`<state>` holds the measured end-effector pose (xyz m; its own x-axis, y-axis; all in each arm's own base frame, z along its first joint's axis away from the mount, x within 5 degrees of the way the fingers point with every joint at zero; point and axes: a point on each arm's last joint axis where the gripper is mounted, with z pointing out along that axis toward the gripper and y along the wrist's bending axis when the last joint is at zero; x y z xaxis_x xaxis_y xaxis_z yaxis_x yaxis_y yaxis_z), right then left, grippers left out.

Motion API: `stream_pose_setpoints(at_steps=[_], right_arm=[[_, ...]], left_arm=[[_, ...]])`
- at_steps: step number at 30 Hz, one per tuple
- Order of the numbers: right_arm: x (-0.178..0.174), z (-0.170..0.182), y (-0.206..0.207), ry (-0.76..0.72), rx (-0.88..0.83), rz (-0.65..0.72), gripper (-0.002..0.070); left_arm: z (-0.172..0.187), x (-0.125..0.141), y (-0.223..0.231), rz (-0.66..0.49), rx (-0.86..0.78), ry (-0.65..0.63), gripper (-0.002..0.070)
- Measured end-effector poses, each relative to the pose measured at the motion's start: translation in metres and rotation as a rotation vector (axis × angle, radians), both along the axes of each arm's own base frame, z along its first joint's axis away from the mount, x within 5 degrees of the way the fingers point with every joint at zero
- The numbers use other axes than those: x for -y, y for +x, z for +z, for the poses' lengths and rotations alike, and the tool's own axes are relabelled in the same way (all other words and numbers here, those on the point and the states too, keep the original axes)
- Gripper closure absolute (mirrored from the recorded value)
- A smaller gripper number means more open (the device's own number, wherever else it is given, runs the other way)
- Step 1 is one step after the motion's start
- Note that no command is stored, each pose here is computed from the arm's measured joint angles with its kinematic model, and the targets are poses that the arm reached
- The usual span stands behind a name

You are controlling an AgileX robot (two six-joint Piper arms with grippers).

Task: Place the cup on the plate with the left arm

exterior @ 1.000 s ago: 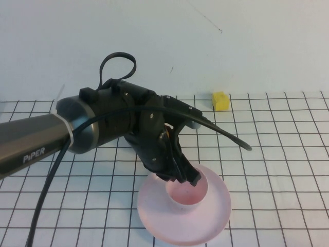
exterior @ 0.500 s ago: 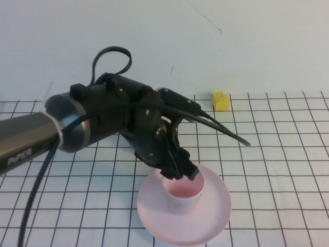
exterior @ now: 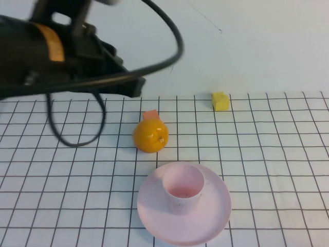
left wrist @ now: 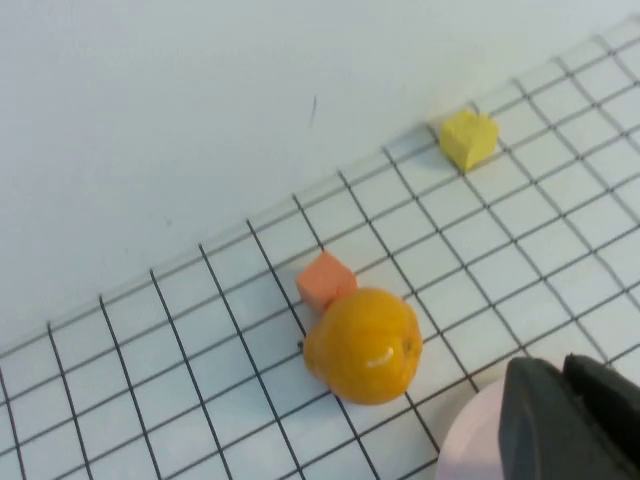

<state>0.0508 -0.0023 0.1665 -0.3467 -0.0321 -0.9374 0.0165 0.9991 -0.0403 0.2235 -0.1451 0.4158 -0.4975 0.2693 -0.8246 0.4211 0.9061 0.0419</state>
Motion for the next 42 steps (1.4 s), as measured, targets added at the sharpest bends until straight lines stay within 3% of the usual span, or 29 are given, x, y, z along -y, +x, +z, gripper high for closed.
stream_pose_setpoints(at_steps=[4, 9, 17, 20, 23, 28, 34, 42], right_arm=[[0.0, 0.0, 0.0, 0.0, 0.0, 0.0, 0.0678], [0.0, 0.0, 0.0, 0.0, 0.0, 0.0, 0.0678], [0.0, 0.0, 0.0, 0.0, 0.0, 0.0, 0.0678], [0.0, 0.0, 0.0, 0.0, 0.0, 0.0, 0.0678], [0.0, 0.0, 0.0, 0.0, 0.0, 0.0, 0.0678], [0.0, 0.0, 0.0, 0.0, 0.0, 0.0, 0.0678], [0.0, 0.0, 0.0, 0.0, 0.0, 0.0, 0.0678], [0.0, 0.0, 0.0, 0.0, 0.0, 0.0, 0.0678]], left_arm=[[0.032, -0.026, -0.036, 0.003, 0.074, -0.091, 0.0671], [0.045, -0.047, -0.068, 0.008, 0.051, -0.144, 0.0674], [0.049, -0.055, -0.085, -0.003, 0.023, -0.187, 0.0676], [0.053, -0.053, -0.086, -0.004, 0.039, -0.267, 0.0676], [0.064, -0.058, -0.093, -0.015, 0.163, -0.4, 0.0676], [0.074, -0.087, -0.12, -0.018, 0.531, -0.642, 0.0676], [0.024, -0.122, -0.161, 0.089, 0.748, -0.703, 0.0676], [-0.085, -0.14, -0.173, 0.358, 0.695, -0.598, 0.0676]])
